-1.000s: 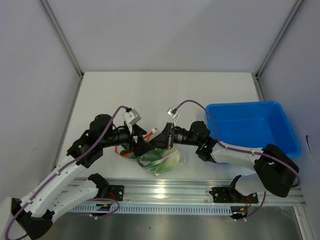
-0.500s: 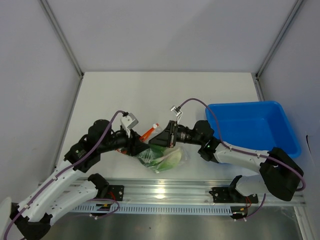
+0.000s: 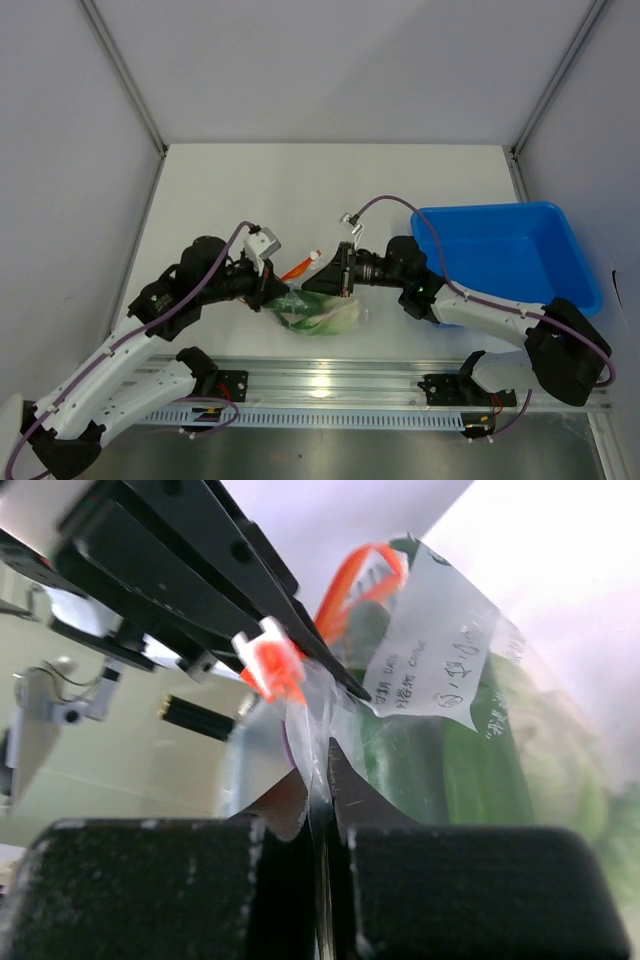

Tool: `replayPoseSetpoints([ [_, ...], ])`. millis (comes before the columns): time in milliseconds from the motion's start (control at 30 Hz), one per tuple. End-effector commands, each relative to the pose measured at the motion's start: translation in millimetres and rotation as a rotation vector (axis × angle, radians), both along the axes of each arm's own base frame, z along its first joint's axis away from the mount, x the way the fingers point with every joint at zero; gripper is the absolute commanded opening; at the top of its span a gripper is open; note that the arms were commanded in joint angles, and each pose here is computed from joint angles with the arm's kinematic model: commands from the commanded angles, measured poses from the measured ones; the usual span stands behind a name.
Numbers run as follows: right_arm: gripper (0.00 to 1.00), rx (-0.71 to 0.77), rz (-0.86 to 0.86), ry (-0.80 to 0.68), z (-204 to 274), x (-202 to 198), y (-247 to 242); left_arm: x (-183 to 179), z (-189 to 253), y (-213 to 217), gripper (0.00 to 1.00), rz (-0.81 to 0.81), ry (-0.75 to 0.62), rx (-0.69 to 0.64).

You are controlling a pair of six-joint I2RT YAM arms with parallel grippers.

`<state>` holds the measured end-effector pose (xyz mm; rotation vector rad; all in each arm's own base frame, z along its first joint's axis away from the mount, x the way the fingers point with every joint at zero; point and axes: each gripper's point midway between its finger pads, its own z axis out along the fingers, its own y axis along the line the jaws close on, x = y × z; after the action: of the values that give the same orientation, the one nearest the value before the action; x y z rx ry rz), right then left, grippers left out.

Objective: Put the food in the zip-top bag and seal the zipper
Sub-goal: Zip the zipper food storage bag at the center of the board.

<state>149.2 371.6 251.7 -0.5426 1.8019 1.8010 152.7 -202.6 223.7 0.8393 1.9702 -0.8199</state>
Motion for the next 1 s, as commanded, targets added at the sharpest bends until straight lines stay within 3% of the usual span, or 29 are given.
replayPoseSetpoints([
  [0, 0.00, -0.016, 0.061, -0.133, 14, -12, -4, 20, 40, 3, 0.01, 0.050, -0.145, -0.027],
  [67, 0.01, -0.037, 0.072, -0.174, 10, -13, -4, 20, 45, -2, 0.01, 0.028, -0.151, -0.040],
  [133, 0.09, -0.081, 0.107, -0.193, 6, -18, -4, 20, 51, -5, 0.01, 0.006, -0.163, -0.041],
  [167, 0.28, -0.102, 0.105, -0.241, 4, -16, -5, 18, 50, -8, 0.01, -0.019, -0.159, -0.038],
  [233, 0.50, -0.145, 0.111, -0.265, 7, -18, -10, 19, 52, -7, 0.01, -0.050, -0.194, -0.008],
  [267, 0.54, -0.159, 0.114, -0.286, 8, -17, -11, 18, 55, -7, 0.01, -0.063, -0.207, -0.001],
  [500, 0.56, -0.402, 0.127, -0.384, -5, 0, -35, 5, 49, -7, 0.00, -0.163, -0.192, 0.052],
  [733, 0.53, -0.313, 0.066, -0.418, -18, 12, -47, -6, 43, -11, 0.01, -0.189, -0.155, -0.004],
  [767, 0.58, -0.233, 0.045, -0.475, -5, 15, -44, -8, 46, -11, 0.01, -0.184, -0.159, -0.022],
  [867, 0.78, -0.237, 0.048, -0.406, -24, 16, -42, -13, 49, -15, 0.01, -0.193, -0.147, -0.067],
  [967, 0.99, -0.175, -0.007, -0.411, -12, 19, -41, -16, 50, -18, 0.01, -0.206, -0.141, -0.097],
])
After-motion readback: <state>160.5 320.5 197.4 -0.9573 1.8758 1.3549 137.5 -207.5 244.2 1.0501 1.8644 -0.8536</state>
